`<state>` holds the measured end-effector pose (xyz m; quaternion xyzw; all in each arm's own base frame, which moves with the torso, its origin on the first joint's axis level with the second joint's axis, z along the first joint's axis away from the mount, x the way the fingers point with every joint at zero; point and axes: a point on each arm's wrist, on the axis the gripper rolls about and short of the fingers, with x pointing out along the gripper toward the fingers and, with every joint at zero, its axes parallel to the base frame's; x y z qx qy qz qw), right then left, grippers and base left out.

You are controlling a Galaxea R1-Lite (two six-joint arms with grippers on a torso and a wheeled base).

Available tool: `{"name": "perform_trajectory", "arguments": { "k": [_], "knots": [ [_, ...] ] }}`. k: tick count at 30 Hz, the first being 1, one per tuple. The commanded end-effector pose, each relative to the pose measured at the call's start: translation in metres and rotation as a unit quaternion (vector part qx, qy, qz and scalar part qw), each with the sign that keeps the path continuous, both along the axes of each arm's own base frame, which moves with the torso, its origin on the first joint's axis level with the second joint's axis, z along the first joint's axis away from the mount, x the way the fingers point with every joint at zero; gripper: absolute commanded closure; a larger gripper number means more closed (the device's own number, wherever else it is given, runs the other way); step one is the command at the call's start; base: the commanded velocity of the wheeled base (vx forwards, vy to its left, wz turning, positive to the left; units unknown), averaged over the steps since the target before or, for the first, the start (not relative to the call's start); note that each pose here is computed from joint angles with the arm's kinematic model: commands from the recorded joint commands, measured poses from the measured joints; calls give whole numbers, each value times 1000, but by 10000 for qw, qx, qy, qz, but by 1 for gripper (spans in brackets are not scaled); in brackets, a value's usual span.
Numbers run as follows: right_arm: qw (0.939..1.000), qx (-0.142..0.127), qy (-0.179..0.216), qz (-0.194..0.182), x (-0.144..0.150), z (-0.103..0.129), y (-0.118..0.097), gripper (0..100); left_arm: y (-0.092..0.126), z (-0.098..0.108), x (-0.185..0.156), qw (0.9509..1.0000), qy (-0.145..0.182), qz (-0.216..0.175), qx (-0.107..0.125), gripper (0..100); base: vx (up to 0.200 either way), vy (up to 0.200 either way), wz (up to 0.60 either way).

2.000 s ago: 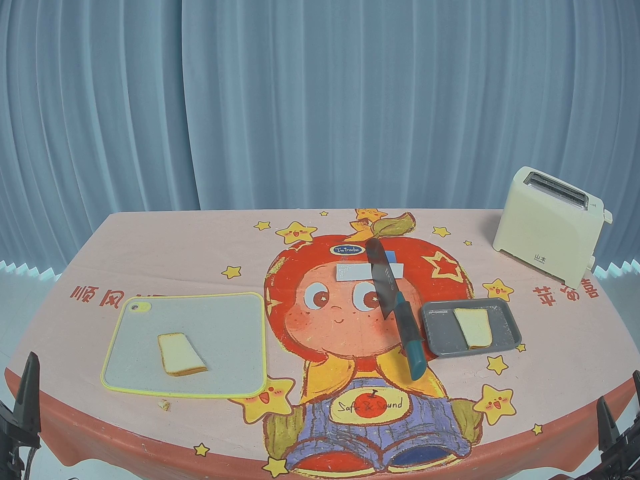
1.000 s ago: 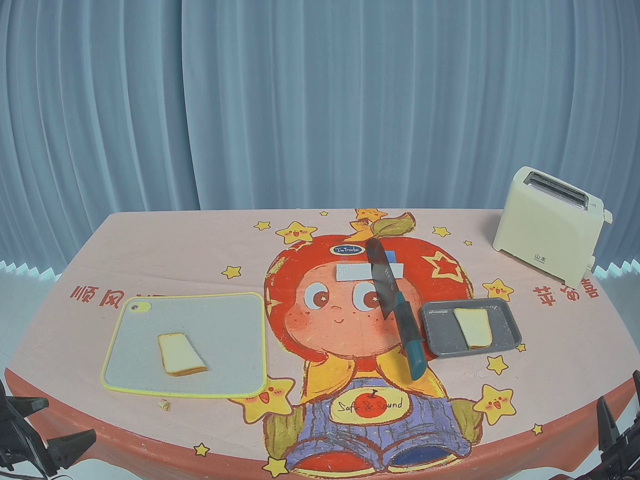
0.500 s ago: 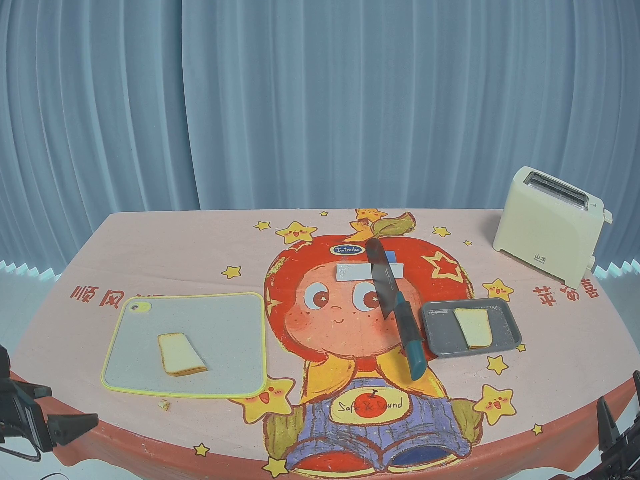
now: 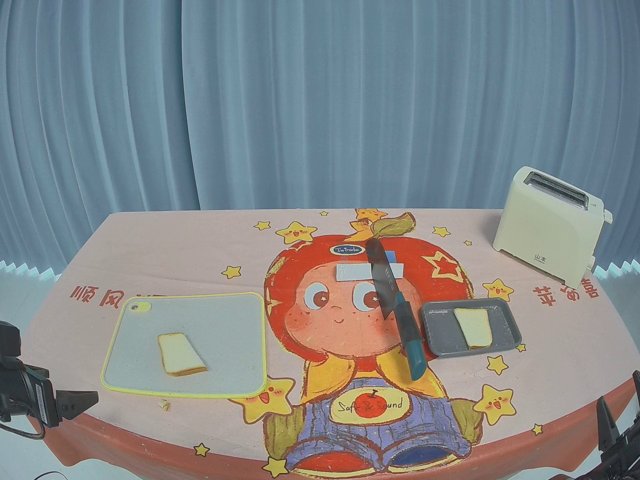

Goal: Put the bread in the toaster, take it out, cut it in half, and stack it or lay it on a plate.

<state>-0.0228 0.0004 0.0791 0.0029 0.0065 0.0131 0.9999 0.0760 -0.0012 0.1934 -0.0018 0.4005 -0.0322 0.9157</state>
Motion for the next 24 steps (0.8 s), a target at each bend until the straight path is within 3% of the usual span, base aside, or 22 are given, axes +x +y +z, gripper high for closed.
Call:
{"name": "perform_trajectory", "arguments": {
  "k": [1, 5, 13, 17, 24],
  "knots": [
    [10000, 2, -11, 0, 0, -4, 0, 0, 0, 1, 7, 9999, -98, -36, 106, 0, 0, 0, 0],
    [10000, 2, -11, 7, 0, -4, 0, 0, 1, 1, 21, 9999, -104, -6, 96, 0, 0, 0, 0],
    [10000, 2, -11, 7, 0, -4, 0, 0, -4, -4, 40, 9992, 52, -324, 209, 0, 0, 0, 0],
    [10000, 2, -11, 0, 0, -4, 0, 0, -4, -4, 46, 9994, 1, -309, 173, 0, 0, 0, 0],
    [10000, 2, -11, 0, 0, -4, 0, 0, -5, -10, 52, 9991, 199, -284, 247, 0, 0, 0, 0]
  ]
}}
